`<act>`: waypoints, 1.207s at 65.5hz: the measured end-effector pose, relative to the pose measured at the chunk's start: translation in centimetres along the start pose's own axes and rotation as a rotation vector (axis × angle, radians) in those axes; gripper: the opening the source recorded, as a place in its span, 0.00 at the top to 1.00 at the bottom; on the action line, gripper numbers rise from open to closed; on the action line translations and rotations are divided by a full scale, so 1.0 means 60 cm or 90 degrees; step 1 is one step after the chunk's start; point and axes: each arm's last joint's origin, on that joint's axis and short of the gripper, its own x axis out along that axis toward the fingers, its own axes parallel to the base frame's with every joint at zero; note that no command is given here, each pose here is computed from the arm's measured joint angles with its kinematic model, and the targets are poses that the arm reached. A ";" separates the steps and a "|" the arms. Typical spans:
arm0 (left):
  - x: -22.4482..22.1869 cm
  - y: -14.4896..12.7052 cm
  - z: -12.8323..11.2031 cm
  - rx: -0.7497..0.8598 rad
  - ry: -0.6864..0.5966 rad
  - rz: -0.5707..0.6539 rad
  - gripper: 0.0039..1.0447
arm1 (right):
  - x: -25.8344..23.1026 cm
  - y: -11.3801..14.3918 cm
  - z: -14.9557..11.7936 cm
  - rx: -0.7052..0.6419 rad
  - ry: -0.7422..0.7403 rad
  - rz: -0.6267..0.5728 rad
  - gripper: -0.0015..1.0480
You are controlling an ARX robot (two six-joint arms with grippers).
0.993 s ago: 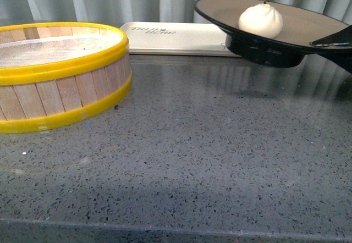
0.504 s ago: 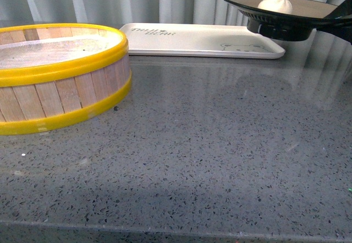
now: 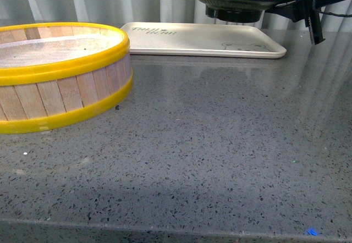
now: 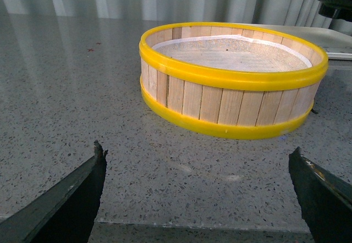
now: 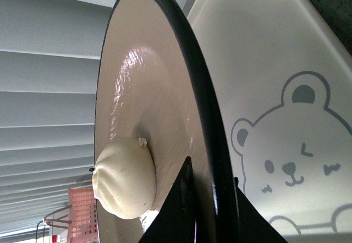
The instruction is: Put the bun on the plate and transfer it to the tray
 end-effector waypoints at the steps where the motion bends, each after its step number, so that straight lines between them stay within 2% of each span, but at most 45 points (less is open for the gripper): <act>1: 0.000 0.000 0.000 0.000 0.000 0.000 0.06 | 0.004 -0.001 0.001 0.001 0.001 -0.002 0.97; 26: 0.000 0.000 0.000 0.000 0.000 0.000 0.06 | 0.060 -0.046 0.046 0.022 0.002 -0.030 0.97; 35: 0.000 0.000 0.000 0.000 0.000 0.000 0.06 | 0.067 -0.047 0.050 0.016 0.006 -0.032 0.97; 79: 0.000 0.000 0.000 0.000 0.000 0.000 0.06 | 0.076 -0.049 0.025 -0.029 0.022 -0.056 0.97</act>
